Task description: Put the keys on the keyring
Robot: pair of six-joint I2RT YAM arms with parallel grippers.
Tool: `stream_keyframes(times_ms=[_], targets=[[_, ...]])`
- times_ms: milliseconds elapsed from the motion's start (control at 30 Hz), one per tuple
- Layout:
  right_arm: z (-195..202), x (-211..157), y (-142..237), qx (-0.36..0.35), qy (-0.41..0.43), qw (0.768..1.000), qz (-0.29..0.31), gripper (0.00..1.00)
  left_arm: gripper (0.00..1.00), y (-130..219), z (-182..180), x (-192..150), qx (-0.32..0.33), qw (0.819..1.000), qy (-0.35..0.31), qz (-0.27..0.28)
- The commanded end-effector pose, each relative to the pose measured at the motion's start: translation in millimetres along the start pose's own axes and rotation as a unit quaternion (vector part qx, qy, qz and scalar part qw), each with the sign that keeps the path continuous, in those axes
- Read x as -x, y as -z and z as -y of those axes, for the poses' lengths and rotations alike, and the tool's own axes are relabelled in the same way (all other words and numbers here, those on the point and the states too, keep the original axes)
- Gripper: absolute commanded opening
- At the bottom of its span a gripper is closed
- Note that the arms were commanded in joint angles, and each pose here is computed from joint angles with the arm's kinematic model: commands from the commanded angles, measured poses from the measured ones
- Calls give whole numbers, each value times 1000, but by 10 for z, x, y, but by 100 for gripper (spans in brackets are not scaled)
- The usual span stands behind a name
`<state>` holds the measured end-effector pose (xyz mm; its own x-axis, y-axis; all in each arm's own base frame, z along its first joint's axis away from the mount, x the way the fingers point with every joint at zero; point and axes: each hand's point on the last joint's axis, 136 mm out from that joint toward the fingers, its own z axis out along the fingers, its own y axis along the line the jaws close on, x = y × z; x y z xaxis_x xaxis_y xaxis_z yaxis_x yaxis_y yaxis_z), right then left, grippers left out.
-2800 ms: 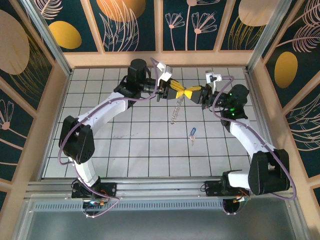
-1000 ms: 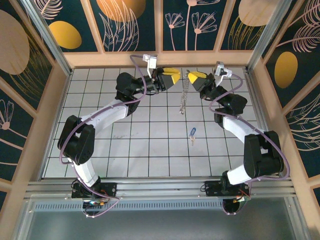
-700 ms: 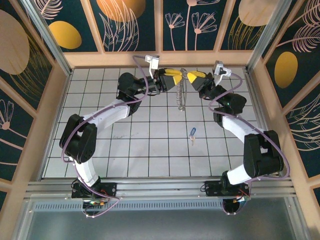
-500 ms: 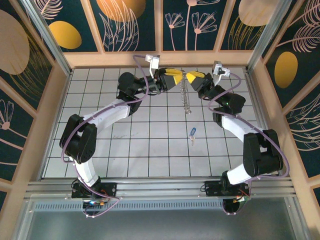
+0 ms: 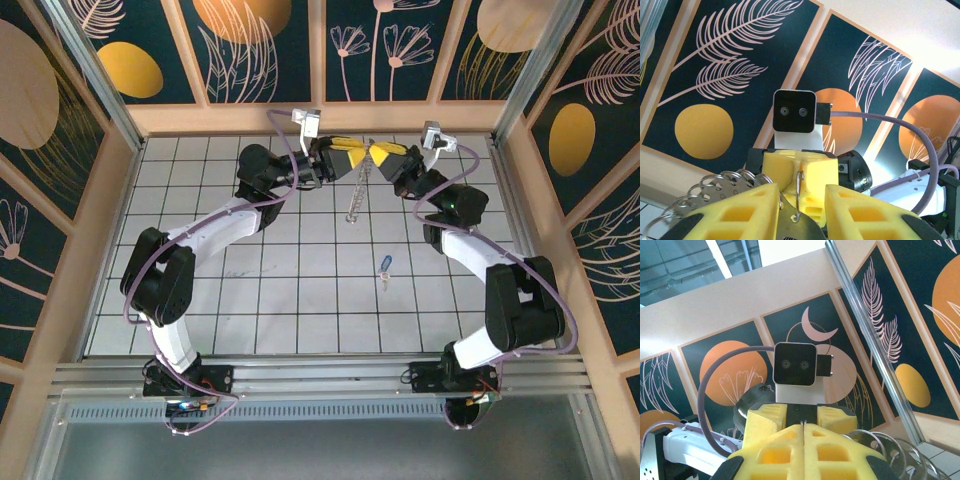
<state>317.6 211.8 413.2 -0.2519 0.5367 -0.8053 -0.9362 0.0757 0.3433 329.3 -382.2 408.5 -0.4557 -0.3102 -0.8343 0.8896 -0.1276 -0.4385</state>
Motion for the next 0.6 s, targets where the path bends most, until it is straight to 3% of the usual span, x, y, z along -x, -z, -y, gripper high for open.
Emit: stream_keyframes(times_ms=[0, 567], targets=[[-314, 177, -54, 56, 61, 996, 26, 0, 28, -51, 98, 58, -20, 1000, -16, 2], [-299, 148, -62, 57, 58, 996, 22, 0, 6, -63, 72, 10, -21, 1000, -15, -6]])
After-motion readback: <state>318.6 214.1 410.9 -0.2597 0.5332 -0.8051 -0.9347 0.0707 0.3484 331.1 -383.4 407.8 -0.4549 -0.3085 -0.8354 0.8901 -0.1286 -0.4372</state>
